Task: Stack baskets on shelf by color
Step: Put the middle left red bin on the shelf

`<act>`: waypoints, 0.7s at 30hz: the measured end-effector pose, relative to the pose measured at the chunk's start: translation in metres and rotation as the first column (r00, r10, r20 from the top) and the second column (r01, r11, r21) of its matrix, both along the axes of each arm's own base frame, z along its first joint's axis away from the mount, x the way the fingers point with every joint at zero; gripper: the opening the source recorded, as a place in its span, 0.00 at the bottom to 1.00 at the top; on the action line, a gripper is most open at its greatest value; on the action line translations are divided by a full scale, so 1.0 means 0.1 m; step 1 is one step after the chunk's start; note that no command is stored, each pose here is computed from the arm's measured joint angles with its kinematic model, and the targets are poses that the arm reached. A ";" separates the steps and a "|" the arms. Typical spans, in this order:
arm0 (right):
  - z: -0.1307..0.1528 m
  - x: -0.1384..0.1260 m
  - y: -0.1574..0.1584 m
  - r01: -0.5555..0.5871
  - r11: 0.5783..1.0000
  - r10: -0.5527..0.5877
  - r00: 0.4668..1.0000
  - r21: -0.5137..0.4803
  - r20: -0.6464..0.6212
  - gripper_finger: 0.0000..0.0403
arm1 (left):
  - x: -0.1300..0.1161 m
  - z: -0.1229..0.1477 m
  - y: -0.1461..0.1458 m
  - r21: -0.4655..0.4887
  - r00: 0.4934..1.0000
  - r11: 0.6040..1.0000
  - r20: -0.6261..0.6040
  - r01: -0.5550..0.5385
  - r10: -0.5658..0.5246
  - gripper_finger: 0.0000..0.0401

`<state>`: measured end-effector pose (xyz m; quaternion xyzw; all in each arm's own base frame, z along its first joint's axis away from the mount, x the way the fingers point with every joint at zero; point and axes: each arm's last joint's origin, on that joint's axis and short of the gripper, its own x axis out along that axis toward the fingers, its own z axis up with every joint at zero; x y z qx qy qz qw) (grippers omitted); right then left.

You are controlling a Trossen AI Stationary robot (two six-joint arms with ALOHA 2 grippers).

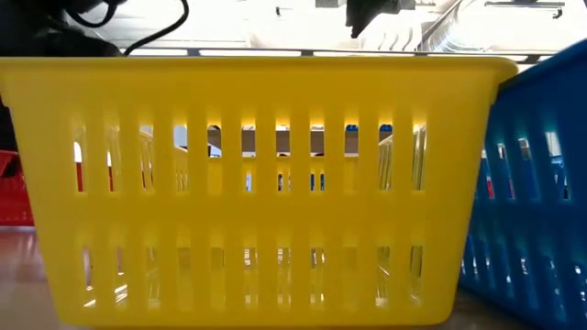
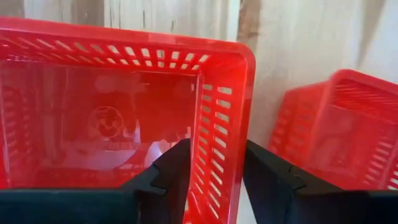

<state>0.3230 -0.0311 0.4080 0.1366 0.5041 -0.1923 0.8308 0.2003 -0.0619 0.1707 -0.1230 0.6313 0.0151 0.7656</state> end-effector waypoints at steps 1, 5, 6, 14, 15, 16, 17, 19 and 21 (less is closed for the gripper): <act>0.00 0.00 0.00 0.000 1.000 0.000 1.000 0.000 0.000 0.31 | 0.01 -0.02 0.00 0.008 1.000 1.000 -0.009 -0.004 0.004 0.29; 0.00 0.00 0.00 0.000 1.000 0.000 1.000 0.000 0.000 0.31 | 0.02 -0.07 0.00 0.016 0.999 1.000 -0.034 -0.004 0.004 0.18; 0.00 0.00 0.00 0.000 1.000 0.000 1.000 0.000 0.000 0.31 | 0.03 -0.08 -0.01 0.012 0.999 1.000 -0.038 -0.002 0.002 0.14; 0.00 0.00 0.00 0.000 1.000 0.000 1.000 0.000 0.000 0.31 | 0.00 0.02 0.00 -0.002 1.000 1.000 0.003 0.007 -0.007 0.03; 0.00 0.00 0.00 0.000 1.000 0.000 1.000 0.000 0.000 0.31 | 0.00 0.06 0.00 -0.008 1.000 1.000 0.016 0.011 -0.011 0.02; 0.00 0.00 0.00 0.000 1.000 0.000 1.000 0.000 0.000 0.31 | 0.01 0.12 -0.01 -0.014 0.999 1.000 0.035 0.018 -0.018 0.01; 0.00 0.00 0.00 0.000 1.000 0.000 1.000 0.000 0.000 0.31 | 0.02 0.19 -0.01 -0.019 0.998 0.999 0.061 0.030 -0.029 0.01; 0.00 0.00 0.00 0.000 1.000 0.000 1.000 0.000 0.002 0.31 | 0.03 0.34 -0.01 -0.020 0.992 0.998 0.110 0.063 -0.061 0.01; 0.00 0.00 0.00 0.000 1.000 0.000 1.000 0.000 0.003 0.31 | 0.04 0.50 -0.01 -0.019 0.982 0.996 0.165 0.093 -0.088 0.01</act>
